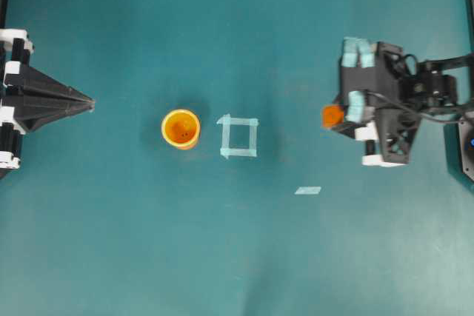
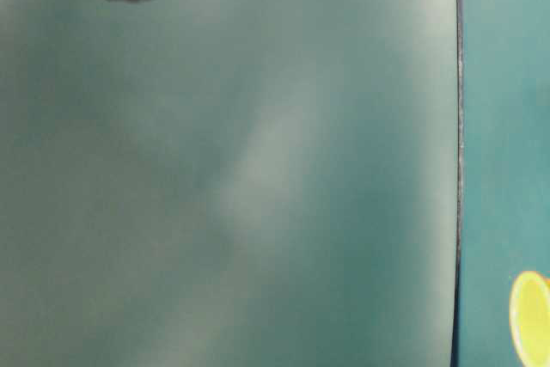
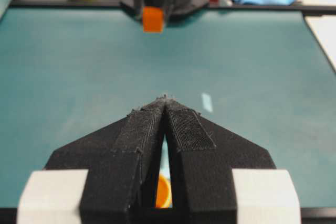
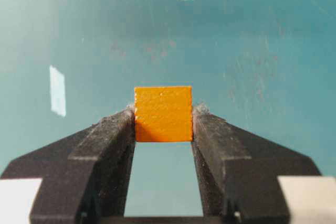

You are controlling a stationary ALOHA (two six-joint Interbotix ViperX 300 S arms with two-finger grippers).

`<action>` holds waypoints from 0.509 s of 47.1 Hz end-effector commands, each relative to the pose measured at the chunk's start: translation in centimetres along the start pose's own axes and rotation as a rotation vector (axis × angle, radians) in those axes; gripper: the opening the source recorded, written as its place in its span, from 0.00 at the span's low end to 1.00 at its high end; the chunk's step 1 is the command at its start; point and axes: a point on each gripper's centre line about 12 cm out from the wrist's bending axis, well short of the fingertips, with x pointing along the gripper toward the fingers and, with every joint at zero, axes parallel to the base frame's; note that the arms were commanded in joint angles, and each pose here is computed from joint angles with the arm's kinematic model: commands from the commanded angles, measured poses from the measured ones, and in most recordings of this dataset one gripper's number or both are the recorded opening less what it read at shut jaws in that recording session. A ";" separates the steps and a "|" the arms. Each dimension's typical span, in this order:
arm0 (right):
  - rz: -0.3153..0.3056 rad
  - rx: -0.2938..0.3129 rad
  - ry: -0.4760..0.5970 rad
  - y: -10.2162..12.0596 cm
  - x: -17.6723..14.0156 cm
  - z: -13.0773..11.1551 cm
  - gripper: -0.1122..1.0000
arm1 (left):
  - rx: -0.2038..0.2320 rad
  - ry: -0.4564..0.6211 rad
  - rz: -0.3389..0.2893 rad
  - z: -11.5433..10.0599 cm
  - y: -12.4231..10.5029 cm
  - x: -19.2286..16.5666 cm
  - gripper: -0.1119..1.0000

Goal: Move the block to the right with right arm.
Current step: 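Lift the held block and carry it right off the table edge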

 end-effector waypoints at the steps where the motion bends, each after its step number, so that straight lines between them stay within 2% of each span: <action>1: 0.003 0.006 -0.041 0.1 -1.8 0.0 0.46 | 0.000 -0.031 -0.002 1.2 0.0 0.2 0.10; 12: 0.003 0.028 -0.052 0.0 -4.9 -2.0 0.46 | 0.000 -0.031 -0.002 1.2 0.0 0.2 0.10; 24: 0.002 0.032 -0.008 0.0 -7.8 -4.3 0.46 | 0.000 -0.028 -0.002 1.1 0.0 0.3 0.10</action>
